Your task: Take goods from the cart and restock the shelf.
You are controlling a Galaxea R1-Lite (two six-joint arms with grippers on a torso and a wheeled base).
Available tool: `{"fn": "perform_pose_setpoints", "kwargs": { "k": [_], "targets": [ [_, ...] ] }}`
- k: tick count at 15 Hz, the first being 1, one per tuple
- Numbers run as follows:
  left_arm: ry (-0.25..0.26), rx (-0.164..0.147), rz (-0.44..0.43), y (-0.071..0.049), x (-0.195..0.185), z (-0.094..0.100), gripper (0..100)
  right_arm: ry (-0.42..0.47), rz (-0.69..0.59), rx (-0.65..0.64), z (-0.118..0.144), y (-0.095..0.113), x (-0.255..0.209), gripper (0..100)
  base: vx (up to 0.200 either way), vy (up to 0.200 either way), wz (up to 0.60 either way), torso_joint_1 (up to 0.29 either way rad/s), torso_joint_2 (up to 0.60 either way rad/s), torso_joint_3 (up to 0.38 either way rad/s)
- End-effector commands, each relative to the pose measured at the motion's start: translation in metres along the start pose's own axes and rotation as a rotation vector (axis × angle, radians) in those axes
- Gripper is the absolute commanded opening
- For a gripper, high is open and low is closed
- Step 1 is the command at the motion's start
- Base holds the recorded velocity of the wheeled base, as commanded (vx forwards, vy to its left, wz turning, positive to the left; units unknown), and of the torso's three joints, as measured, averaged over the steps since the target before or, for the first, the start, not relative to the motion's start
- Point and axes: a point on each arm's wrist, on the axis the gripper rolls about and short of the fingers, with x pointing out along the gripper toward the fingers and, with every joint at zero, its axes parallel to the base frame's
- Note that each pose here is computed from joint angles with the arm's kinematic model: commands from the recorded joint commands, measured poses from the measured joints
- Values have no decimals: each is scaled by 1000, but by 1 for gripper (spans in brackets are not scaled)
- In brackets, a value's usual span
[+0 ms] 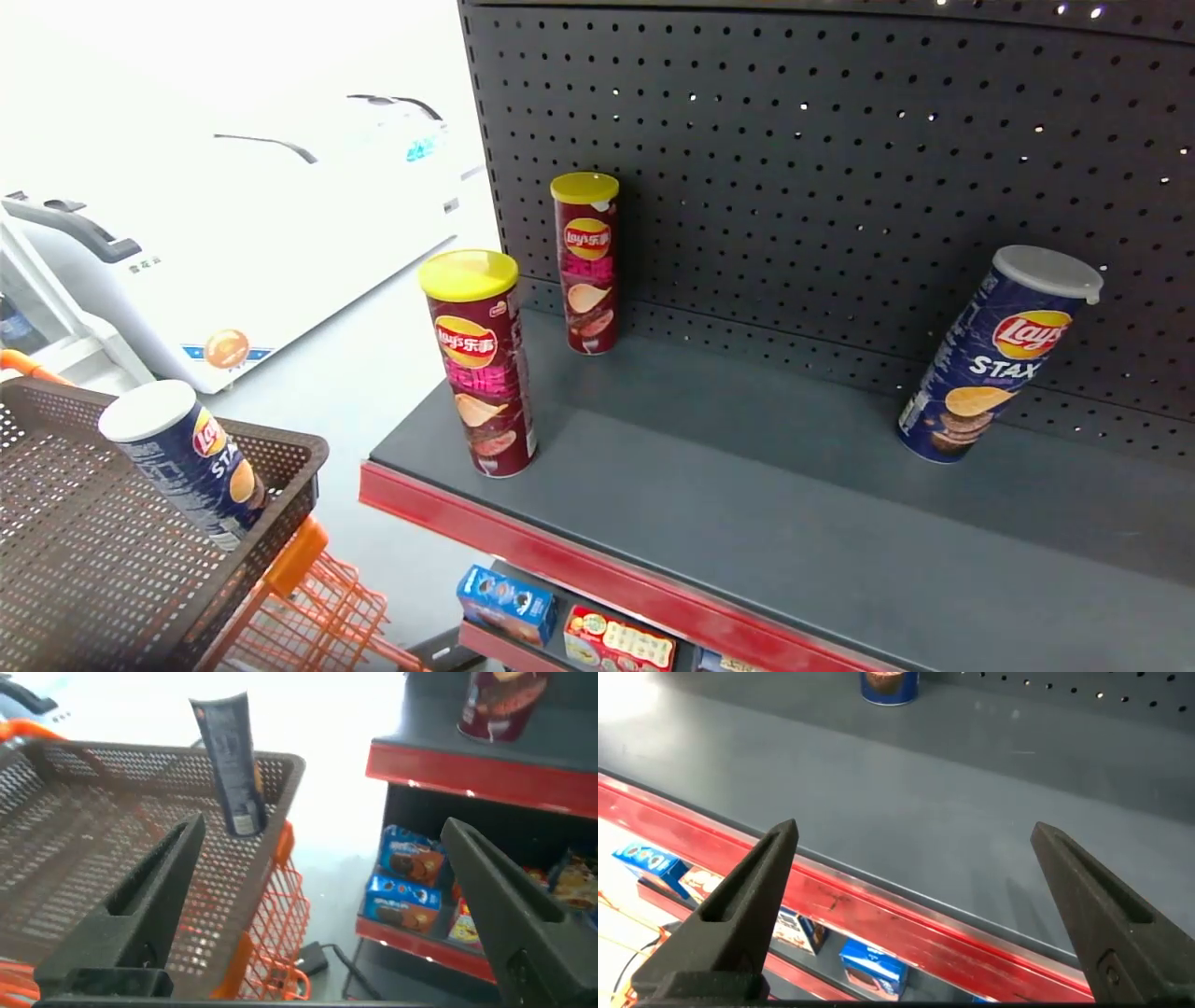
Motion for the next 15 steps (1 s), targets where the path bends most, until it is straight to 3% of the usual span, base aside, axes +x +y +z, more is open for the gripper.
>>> {"fn": "perform_pose_setpoints", "kwargs": {
  "k": [1, 2, 4, 8, 10, 12, 15],
  "targets": [
    [121, 82, 143, 6, 27, 71, 100, -1, 1, 0, 0, 0, 0, 100, 0, 0, 0, 0, 0, 0],
    [194, 63, 204, 7, 42, 73, 100, -1, 1, 0, 0, 0, 0, 100, 0, 0, 0, 0, 0, 0],
    [267, 65, 184, 7, 60, 73, 100, -1, 1, 0, 0, 0, 0, 100, 0, 0, 0, 0, 0, 0],
    [397, 47, 298, 13, 85, 68, 100, -1, 1, 0, 0, 0, 0, 100, 0, 0, 0, 0, 0, 0],
    [430, 2, 276, 18, 93, 59, 100, -1, 1, 0, 0, 0, 0, 100, 0, 0, 0, 0, 0, 0],
    [457, -16, 304, 25, 111, 44, 100, -1, 1, 0, 0, 0, 0, 100, 0, 0, 0, 0, 0, 0],
    [412, -21, 292, 36, 143, 21, 100, -1, 1, 0, 0, 0, 0, 100, 0, 0, 0, 0, 0, 0]
  ]
}}
